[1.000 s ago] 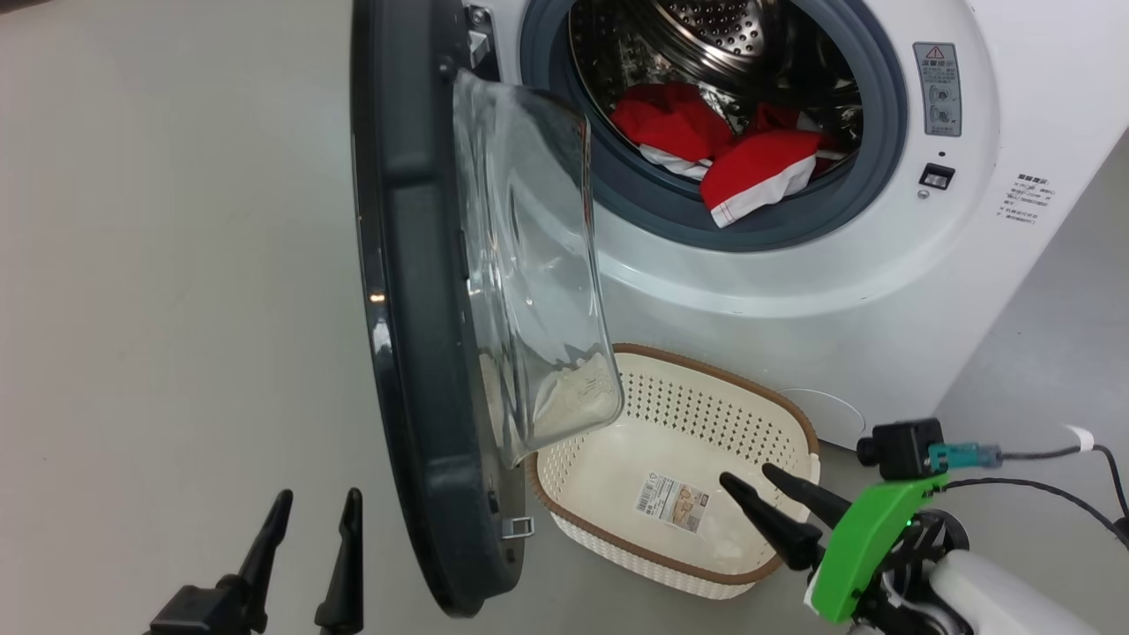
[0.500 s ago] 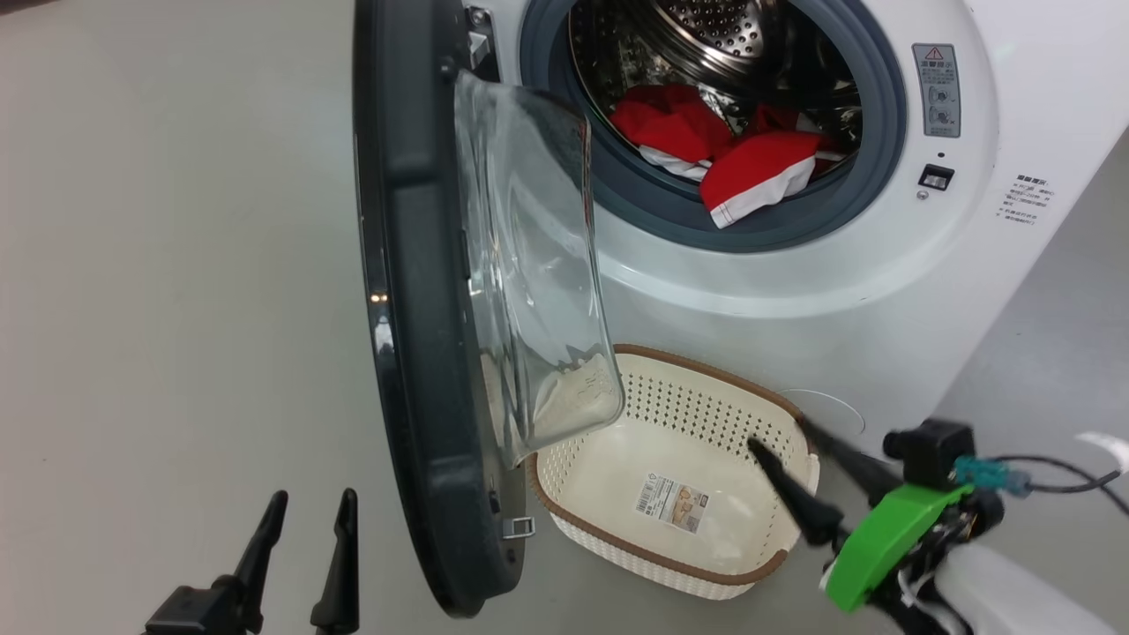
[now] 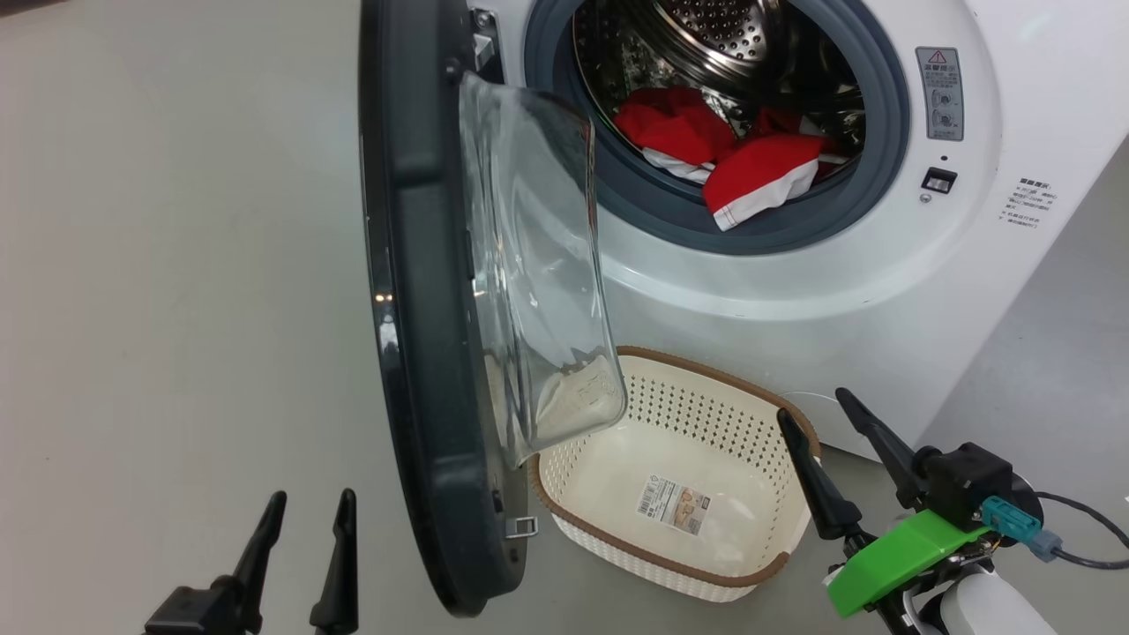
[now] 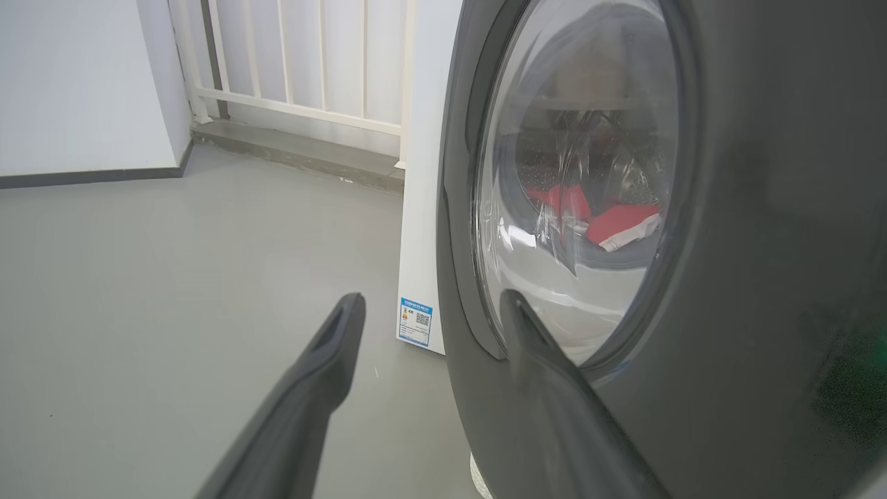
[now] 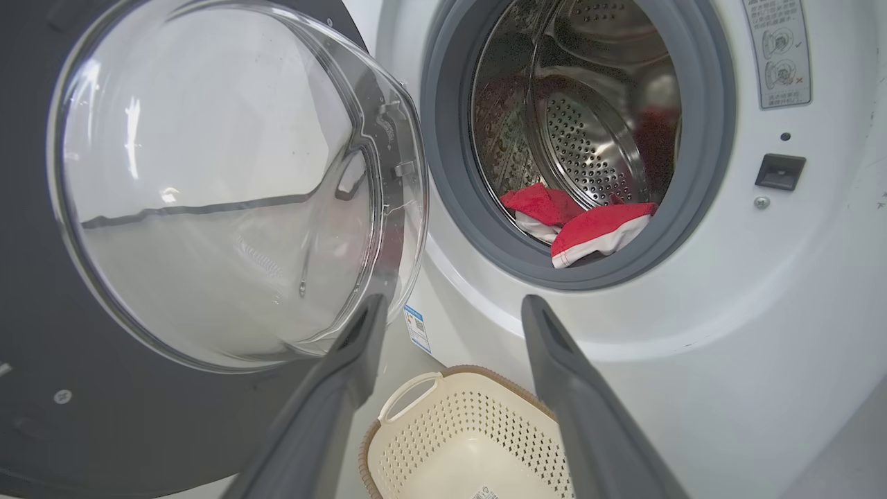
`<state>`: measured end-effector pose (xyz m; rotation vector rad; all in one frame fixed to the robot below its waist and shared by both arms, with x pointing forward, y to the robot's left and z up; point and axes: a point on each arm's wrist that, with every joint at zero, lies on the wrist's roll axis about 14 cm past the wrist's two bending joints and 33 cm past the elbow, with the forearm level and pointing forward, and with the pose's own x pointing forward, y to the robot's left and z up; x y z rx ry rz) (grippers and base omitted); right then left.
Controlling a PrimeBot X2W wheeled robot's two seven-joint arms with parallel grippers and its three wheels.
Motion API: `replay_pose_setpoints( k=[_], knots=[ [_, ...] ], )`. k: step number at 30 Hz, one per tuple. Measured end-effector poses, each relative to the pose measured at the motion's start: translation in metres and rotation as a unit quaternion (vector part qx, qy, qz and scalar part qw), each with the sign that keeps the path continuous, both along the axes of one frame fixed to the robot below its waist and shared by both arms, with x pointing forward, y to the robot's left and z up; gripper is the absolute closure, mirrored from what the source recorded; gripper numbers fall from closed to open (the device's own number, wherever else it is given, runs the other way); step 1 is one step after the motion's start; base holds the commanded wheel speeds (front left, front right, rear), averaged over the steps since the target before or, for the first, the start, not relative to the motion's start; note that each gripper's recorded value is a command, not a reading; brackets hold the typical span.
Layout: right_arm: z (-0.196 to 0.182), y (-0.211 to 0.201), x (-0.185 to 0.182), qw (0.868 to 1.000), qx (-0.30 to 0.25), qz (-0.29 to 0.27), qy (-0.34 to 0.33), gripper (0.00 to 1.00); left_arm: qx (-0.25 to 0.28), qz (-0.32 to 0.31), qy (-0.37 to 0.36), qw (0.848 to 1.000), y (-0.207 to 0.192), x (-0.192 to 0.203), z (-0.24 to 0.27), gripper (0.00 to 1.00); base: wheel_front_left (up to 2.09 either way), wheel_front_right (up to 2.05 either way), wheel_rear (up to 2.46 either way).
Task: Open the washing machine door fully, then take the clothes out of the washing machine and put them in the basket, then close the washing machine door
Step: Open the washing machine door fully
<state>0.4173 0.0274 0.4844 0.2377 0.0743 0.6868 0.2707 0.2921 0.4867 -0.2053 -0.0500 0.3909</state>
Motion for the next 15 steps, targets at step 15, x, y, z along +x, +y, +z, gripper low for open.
replay_pose_setpoints(
  k=[15],
  knots=[
    [-0.013,-0.028,-0.006,0.998,-0.014,-0.064,0.007,0.00,0.000,0.003,-0.004,1.000,0.001,-0.004,0.002,0.00,0.00,0.00,0.00]
  ],
)
